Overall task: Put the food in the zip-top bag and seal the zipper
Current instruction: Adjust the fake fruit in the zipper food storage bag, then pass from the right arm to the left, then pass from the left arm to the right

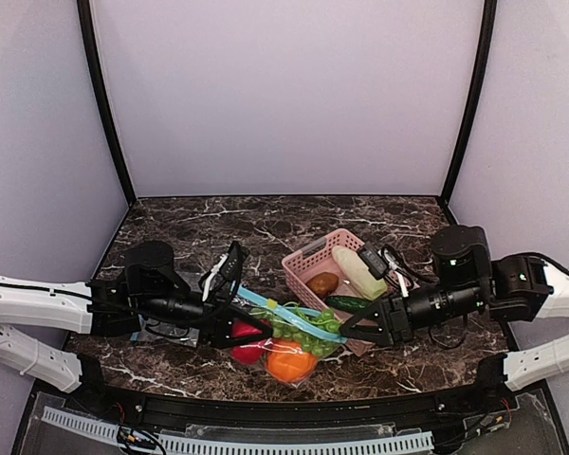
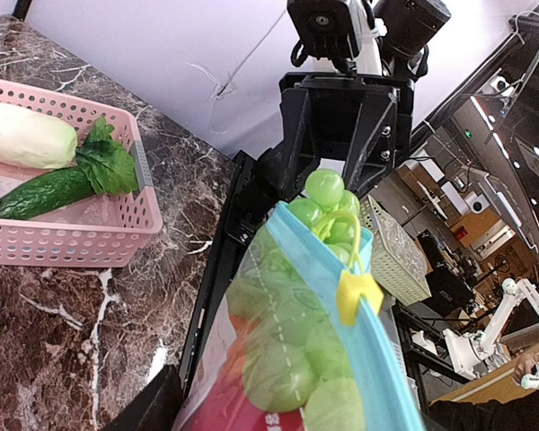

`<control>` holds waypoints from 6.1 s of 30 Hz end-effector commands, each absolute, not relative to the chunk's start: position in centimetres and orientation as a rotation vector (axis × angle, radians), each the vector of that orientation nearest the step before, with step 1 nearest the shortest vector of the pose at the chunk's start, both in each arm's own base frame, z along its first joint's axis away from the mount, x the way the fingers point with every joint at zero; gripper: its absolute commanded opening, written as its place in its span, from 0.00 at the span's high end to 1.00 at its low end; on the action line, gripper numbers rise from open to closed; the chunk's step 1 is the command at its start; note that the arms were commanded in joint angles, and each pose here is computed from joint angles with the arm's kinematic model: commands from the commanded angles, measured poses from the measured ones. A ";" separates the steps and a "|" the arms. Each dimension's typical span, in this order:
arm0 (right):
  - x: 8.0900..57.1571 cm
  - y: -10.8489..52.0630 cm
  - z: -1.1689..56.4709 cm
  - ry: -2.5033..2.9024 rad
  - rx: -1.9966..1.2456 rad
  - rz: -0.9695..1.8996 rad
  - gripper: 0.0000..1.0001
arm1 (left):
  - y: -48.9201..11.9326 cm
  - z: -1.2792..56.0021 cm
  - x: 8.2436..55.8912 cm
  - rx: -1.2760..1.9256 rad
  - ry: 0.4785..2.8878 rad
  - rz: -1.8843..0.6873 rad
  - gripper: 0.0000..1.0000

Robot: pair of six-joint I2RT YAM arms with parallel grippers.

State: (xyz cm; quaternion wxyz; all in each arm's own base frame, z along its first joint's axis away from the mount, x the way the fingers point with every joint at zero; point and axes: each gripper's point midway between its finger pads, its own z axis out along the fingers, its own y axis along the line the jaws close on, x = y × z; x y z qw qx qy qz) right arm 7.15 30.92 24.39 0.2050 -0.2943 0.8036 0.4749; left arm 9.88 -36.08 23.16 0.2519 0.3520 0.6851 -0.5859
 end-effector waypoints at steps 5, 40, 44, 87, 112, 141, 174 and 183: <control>7.4 32.9 27.5 2.113 -0.851 1.414 0.68 | -36.5 24.7 9.2 1.009 1.798 -1.668 0.61; 4.8 38.0 23.5 2.117 -0.990 1.707 0.93 | -37.3 26.5 9.1 0.994 1.689 -1.757 0.64; 4.8 38.5 23.1 2.126 -0.985 1.711 0.93 | -37.5 26.7 9.0 0.997 1.675 -1.774 0.64; 5.2 35.3 26.1 2.004 -1.014 1.491 0.44 | -35.3 24.4 10.4 0.942 1.823 -1.693 0.64; 6.1 36.9 27.3 1.935 -0.979 1.528 0.16 | -35.5 25.3 8.8 0.997 1.761 -1.839 0.64; 6.3 37.6 26.6 1.967 -0.967 1.552 0.95 | -35.4 25.2 8.7 0.995 1.767 -1.851 0.65; 4.9 38.3 26.7 1.978 -1.105 1.586 1.00 | -37.3 25.3 7.4 1.231 1.807 -1.787 0.16; 4.9 38.4 26.4 1.992 -1.107 1.584 1.00 | -38.6 24.8 6.2 1.317 1.812 -1.825 0.35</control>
